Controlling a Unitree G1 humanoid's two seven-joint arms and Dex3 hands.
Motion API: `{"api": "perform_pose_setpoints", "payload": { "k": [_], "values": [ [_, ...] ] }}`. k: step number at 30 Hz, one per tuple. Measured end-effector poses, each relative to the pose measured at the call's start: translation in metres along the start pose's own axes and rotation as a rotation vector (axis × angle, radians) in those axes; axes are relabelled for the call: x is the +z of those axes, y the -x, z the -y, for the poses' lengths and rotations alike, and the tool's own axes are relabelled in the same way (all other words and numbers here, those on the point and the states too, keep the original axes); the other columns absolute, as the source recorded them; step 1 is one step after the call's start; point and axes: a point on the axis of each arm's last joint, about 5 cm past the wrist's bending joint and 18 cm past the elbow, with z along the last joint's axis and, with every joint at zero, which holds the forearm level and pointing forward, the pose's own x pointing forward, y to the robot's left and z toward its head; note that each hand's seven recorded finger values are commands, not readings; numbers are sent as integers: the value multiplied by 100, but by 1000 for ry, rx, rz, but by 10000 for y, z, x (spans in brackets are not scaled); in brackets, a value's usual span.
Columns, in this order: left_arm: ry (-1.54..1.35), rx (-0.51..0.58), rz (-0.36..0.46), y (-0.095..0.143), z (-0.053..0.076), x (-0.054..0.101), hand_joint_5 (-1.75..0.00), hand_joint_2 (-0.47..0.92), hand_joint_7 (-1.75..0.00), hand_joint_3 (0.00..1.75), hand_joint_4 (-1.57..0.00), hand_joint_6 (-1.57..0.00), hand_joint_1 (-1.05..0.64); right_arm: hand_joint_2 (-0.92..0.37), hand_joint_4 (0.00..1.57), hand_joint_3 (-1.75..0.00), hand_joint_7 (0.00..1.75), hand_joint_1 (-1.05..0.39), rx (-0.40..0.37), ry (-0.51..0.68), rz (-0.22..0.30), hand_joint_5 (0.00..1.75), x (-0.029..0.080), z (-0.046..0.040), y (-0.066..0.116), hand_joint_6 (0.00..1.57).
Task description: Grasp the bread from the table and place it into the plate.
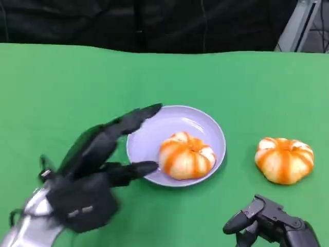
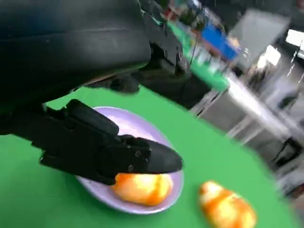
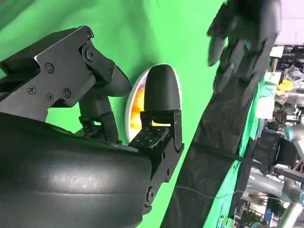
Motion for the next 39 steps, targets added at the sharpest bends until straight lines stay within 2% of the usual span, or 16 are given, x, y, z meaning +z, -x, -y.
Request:
{"api": "perform_pose_setpoints", "payload": {
  "k": [4, 5, 7, 8, 10, 11, 12, 13, 15, 19, 25, 33, 35, 39],
  "values": [
    [135, 93, -7, 271, 25, -48, -89, 90, -23, 18, -85, -96, -20, -48, 65, -120, 131, 0, -1, 5, 3, 162, 3, 6, 1, 74],
    [164, 106, -1, 332, 29, -59, -97, 87, -29, 27, -87, -101, -16, -47, 65, -121, 131, 1, -1, 5, 3, 162, 3, 8, 0, 74],
    [230, 130, 18, 431, 37, -72, -111, 66, -50, 73, -88, -100, -13, -46, 65, -122, 131, 1, -2, 6, 4, 161, 3, 12, -2, 74],
    [256, 137, 20, 472, 46, -79, -120, 60, -66, 88, -88, -98, -12, -46, 65, -122, 131, 1, -2, 6, 3, 161, 3, 14, -1, 74],
    [283, 142, 13, 546, 64, -93, -127, 55, -82, 101, -88, -94, -11, -46, 65, -122, 131, 1, -1, 9, 3, 161, 1, 20, 0, 74],
    [288, 142, 7, 572, 69, -99, -146, 51, -111, 115, -86, -89, -10, -46, 65, -122, 131, 0, -1, 10, 3, 161, 0, 23, 0, 74],
    [292, 147, -1, 604, 72, -106, -156, 50, -127, 120, -85, -85, -11, -47, 65, -121, 131, 0, 0, 11, 3, 161, 0, 25, -1, 73],
    [297, 160, -11, 640, 76, -112, -162, 50, -137, 122, -83, -82, -11, -48, 64, -120, 131, -1, 1, 12, 3, 162, -1, 30, -1, 73],
    [309, 177, -29, 705, 103, -115, -167, 52, -145, 120, -81, -78, -11, -49, 64, -119, 131, -1, 3, 20, 2, 161, -5, 46, 3, 73],
    [329, 207, -42, 751, 164, -100, -173, 62, -155, 103, -80, -74, -13, -50, 63, -118, 131, -1, 0, 20, 0, 162, -8, 62, 4, 72],
    [381, 256, -34, 726, 226, -86, -174, 63, -155, 98, -80, -74, -15, -51, 63, -113, 129, -2, -13, 24, 12, 161, -10, 109, 9, 72],
    [394, 267, -30, 713, 293, -69, -175, 60, -155, 105, -79, -74, -14, -52, 65, -110, 127, -2, -15, 42, 41, 161, -26, 149, 10, 73],
    [393, 270, -29, 715, 295, -73, -175, 54, -154, 112, -78, -75, -16, -52, 65, -111, 128, -2, -15, 43, 46, 160, -28, 150, 8, 74],
    [381, 257, -36, 734, 330, -111, -174, 52, -152, 118, -78, -76, -14, -48, 65, -118, 131, 0, -16, 42, 45, 159, -45, 150, -16, 74]
  ]
}}
